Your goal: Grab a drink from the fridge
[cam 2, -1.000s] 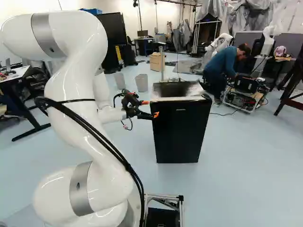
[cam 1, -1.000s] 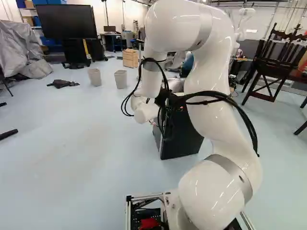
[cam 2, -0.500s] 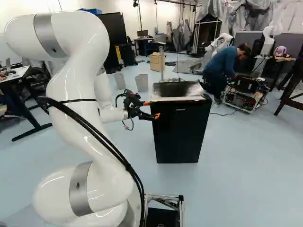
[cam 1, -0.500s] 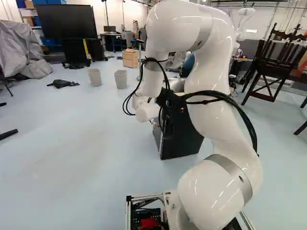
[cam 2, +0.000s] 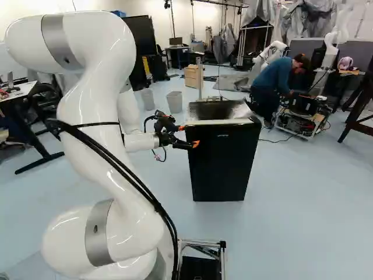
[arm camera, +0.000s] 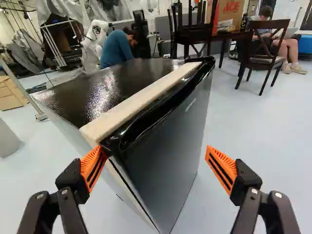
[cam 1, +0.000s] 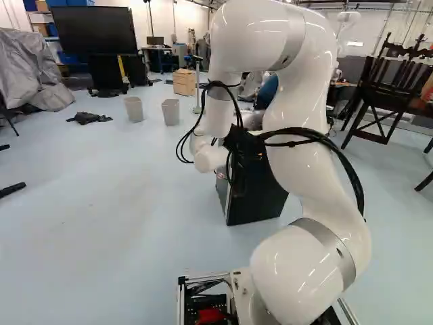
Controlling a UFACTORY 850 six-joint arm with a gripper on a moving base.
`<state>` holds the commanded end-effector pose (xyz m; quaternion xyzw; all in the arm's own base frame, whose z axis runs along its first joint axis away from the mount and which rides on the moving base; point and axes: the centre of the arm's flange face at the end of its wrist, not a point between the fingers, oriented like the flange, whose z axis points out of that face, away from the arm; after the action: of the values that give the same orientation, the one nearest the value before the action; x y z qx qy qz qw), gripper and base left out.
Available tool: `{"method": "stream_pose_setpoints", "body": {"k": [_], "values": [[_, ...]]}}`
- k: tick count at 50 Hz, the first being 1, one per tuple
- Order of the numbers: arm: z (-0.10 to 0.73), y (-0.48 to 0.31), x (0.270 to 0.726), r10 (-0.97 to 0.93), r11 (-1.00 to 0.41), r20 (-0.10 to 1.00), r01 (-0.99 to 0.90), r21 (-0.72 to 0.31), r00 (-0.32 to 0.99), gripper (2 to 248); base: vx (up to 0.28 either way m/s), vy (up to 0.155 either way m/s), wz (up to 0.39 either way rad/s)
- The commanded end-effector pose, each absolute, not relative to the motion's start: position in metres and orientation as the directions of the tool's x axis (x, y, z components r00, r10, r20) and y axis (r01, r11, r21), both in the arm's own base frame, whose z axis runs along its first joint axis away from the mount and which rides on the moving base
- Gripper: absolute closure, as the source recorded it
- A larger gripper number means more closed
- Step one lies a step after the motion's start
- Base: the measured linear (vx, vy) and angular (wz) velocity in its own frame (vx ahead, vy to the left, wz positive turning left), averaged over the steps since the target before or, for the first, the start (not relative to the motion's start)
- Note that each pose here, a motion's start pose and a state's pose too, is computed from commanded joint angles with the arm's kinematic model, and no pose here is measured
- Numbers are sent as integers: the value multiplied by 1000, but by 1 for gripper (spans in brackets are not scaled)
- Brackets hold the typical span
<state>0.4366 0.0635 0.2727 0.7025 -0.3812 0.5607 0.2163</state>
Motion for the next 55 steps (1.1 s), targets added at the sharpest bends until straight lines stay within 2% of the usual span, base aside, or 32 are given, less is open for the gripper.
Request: {"method": "stream_pose_setpoints", "body": {"k": [18, 55], "values": [[274, 53, 416, -287, -610, 953, -786, -102, 99, 3, 0, -5, 1], [278, 38, 340, -258, -635, 950, -772, -28, 178, 3, 0, 0, 0]]}}
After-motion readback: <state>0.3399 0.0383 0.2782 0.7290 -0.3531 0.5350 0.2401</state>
